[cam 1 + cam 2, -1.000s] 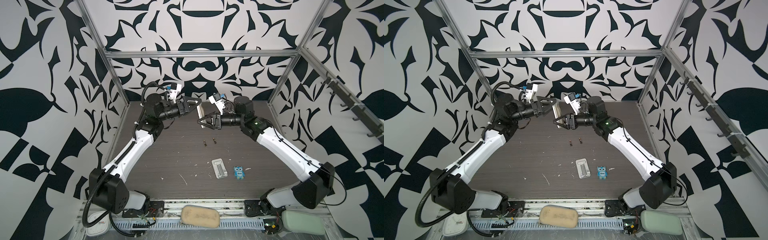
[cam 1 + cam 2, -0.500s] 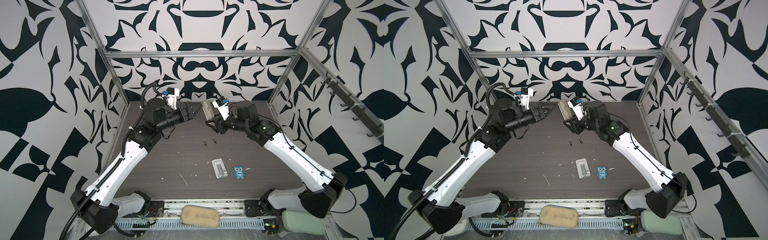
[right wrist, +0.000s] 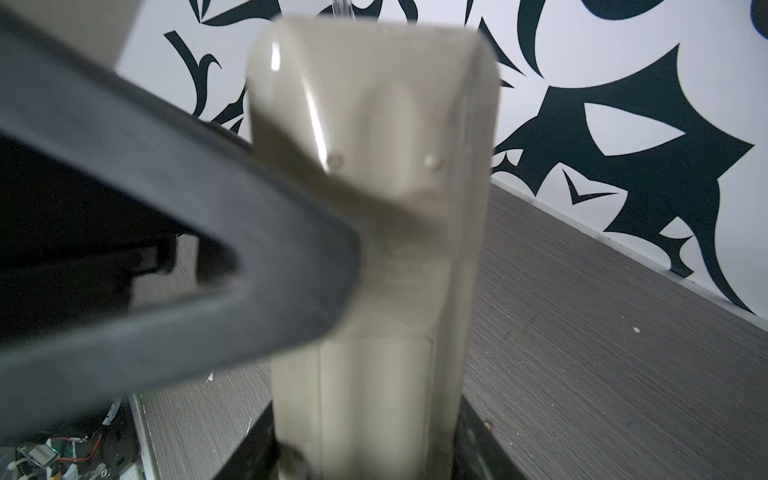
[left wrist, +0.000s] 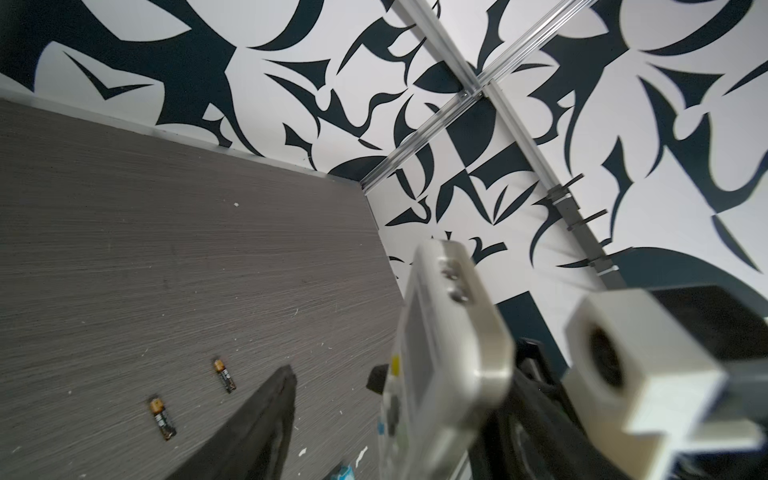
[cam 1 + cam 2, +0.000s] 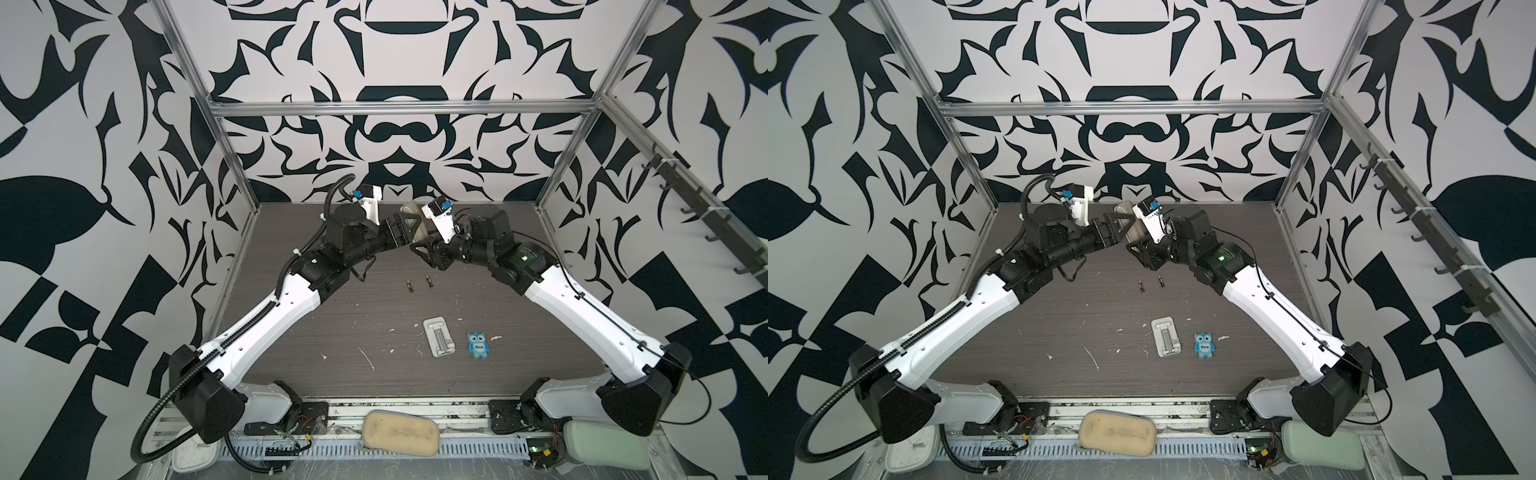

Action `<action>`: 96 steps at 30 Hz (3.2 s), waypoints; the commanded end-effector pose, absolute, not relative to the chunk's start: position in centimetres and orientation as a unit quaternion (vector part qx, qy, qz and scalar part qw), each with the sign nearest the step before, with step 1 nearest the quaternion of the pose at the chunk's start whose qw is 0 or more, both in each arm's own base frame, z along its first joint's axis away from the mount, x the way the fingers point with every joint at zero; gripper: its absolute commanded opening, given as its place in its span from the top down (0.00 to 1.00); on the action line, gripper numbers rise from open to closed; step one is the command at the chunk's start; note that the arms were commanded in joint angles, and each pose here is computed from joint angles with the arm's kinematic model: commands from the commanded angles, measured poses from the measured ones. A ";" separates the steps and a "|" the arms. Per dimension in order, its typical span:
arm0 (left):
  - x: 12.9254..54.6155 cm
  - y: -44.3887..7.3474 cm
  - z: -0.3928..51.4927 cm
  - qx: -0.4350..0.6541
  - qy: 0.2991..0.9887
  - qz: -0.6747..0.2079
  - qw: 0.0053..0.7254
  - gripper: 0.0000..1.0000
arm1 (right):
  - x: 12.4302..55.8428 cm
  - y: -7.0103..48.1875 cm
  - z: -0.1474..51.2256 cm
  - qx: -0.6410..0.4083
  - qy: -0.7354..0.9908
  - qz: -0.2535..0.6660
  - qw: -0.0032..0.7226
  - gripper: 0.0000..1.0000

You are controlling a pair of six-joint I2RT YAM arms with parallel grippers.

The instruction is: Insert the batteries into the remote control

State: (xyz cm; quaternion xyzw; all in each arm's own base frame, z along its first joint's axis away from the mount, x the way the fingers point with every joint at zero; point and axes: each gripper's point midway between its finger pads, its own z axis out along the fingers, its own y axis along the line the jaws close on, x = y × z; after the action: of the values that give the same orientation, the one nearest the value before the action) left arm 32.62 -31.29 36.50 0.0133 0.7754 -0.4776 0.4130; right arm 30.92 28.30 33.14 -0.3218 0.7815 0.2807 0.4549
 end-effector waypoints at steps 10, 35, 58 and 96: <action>34.8 -31.6 38.9 -0.004 0.747 -0.475 0.466 0.31 | 31.1 28.4 34.6 -0.320 0.765 0.273 0.488 1.00; 35.2 -31.5 37.5 -0.016 0.762 -0.458 0.458 0.51 | 30.8 28.9 34.9 -0.327 0.760 0.272 0.491 1.00; 35.4 -30.8 37.2 0.002 0.773 -0.442 0.455 0.91 | 29.7 29.5 35.1 -0.343 0.753 0.292 0.480 0.48; 32.7 -27.6 28.3 0.046 0.870 -0.458 0.177 0.95 | 27.6 30.3 31.7 -0.480 0.731 0.115 0.472 0.02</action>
State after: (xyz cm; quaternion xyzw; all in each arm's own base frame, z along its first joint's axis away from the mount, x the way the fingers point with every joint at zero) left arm 33.03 -27.83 29.10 0.0453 0.8632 -0.4633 0.1954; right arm 26.78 29.73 28.86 -0.4922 0.7464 0.1269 0.4296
